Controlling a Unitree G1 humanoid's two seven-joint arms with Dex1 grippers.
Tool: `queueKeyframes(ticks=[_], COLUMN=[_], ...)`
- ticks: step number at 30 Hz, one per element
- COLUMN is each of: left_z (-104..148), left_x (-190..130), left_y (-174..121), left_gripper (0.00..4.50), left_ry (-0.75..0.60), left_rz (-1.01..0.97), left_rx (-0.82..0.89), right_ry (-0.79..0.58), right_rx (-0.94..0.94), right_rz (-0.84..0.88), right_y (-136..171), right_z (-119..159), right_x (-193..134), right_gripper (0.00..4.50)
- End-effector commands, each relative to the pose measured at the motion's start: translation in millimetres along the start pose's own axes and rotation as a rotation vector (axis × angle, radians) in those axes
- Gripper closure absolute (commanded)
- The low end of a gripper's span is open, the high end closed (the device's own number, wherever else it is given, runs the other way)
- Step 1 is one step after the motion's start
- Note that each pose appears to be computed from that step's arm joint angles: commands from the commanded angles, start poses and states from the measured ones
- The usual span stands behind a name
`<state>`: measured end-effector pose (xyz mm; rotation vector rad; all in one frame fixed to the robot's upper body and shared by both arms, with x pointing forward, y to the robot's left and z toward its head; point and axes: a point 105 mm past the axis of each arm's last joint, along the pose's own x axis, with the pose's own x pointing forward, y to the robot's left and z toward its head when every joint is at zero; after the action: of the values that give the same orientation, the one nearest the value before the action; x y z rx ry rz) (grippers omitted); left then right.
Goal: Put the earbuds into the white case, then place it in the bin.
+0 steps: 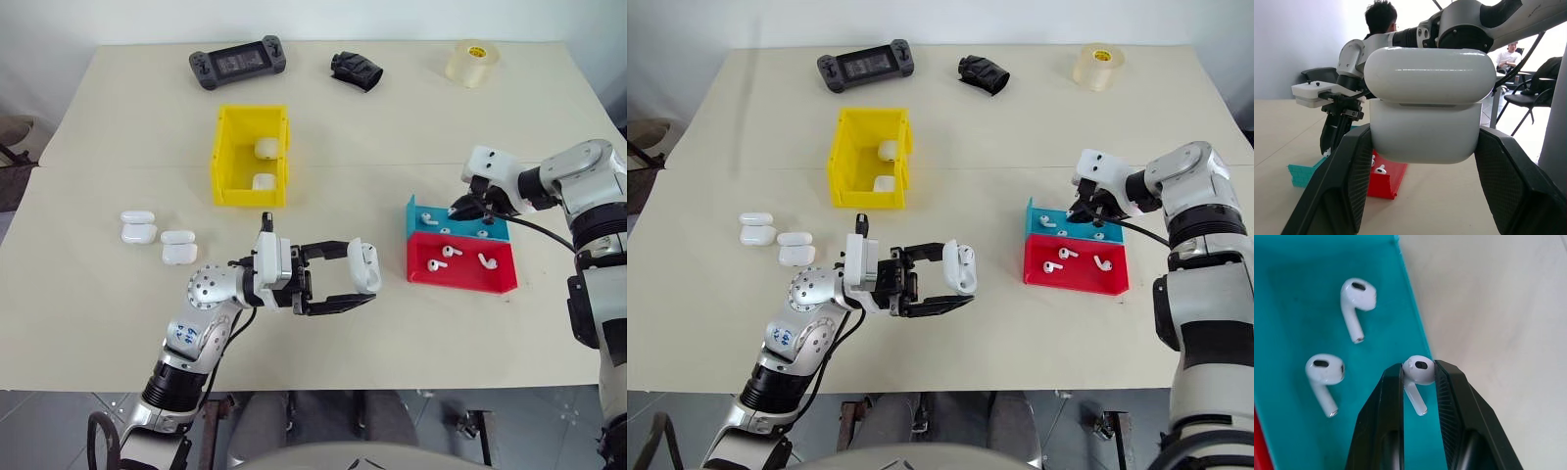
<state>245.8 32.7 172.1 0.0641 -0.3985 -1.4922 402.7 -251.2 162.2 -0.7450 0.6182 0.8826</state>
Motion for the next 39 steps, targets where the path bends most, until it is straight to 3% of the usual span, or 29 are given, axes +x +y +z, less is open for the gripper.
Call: queueKeyframes(ticks=[1, 4, 9, 14, 22, 27, 39], left_z=[12.7, 13.6, 14.9, 17.1, 22.0, 26.1, 28.3], left_x=[0.6, -0.6, -1.1, 1.8, 5.2, 5.7, 12.3], left_y=[-0.6, 2.8, 12.0, 23.8, 34.8, 42.9, 39.6], left_gripper=[1.73, 1.73, 1.73, 1.73, 1.73, 1.73, 1.73], left_ry=[-0.029, -0.034, -0.045, -0.063, -0.088, -0.105, -0.119], left_rz=[-0.011, -0.004, 0.004, 0.002, -0.011, 0.007, -0.035], left_rx=[0.044, 0.044, 0.042, 0.042, 0.019, 0.007, -0.009], right_ry=[-0.130, -0.302, -0.571, -0.856, -1.234, -1.359, -1.358], right_rx=[0.033, 0.071, 0.175, 0.334, 0.425, 0.485, 0.525], right_rz=[-0.032, 0.005, 0.156, 0.302, 0.334, 0.290, 0.179], right_y=[-7.5, -7.6, 20.1, 78.6, 146.4, 169.8, 189.4], right_z=[16.2, 39.3, 69.6, 103.1, 131.1, 145.2, 140.0], right_x=[-14.4, -34.7, -60.3, -81.1, -96.3, -95.7, -77.0], right_gripper=[3.94, 3.94, 3.94, 3.94, 3.94, 3.94, 3.94])
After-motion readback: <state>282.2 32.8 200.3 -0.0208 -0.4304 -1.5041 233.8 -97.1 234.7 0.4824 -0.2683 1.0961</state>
